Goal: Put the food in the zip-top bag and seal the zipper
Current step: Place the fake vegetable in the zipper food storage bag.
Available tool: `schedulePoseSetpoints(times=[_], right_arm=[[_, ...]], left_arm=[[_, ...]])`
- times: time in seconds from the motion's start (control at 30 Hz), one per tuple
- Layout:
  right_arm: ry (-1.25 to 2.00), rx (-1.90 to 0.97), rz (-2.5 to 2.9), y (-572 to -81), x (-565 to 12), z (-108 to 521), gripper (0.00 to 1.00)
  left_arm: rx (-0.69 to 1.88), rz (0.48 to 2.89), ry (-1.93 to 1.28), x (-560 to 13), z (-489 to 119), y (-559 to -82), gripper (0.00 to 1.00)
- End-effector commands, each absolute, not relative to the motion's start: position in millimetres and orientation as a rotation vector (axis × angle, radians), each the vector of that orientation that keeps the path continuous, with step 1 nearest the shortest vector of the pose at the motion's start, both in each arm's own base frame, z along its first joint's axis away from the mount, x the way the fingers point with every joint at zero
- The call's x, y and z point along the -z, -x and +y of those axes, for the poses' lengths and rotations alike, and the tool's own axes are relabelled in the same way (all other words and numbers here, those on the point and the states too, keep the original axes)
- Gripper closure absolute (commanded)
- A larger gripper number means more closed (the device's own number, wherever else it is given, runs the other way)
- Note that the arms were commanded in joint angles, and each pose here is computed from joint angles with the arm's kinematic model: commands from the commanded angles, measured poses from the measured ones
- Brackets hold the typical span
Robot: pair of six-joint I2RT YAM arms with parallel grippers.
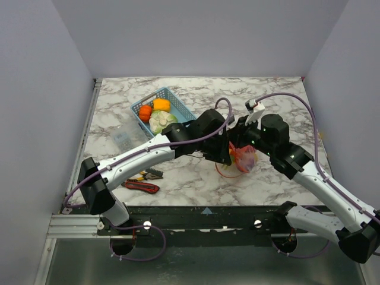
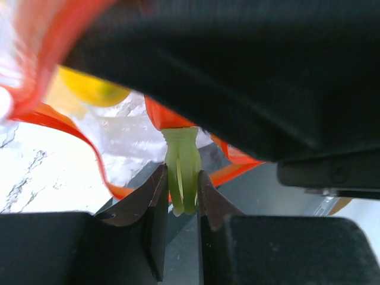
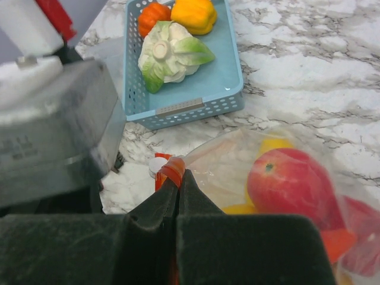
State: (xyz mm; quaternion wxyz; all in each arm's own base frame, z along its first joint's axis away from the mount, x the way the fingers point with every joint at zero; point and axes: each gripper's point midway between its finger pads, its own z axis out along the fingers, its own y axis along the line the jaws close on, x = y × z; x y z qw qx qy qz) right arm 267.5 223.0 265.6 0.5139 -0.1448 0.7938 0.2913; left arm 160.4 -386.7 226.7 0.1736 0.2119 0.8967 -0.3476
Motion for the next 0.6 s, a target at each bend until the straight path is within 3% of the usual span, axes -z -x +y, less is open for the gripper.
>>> schedulePoseSetpoints(times=[0.0, 0.27, 0.57], right_arm=[[0.408, -0.746, 1.92, -258, -260, 233, 0.99], [0.394, -0.72, 1.926, -261, -257, 232, 0.99], [0.328, -0.653, 1.938, -269, -254, 222, 0.99]], left_arm=[[1.174, 2.409, -0.552, -277, -398, -164, 1.0], [1.155, 2.54, -0.677, -273, -393, -149, 1.0], [1.057, 2.644, -0.563, -233, -366, -138, 1.0]])
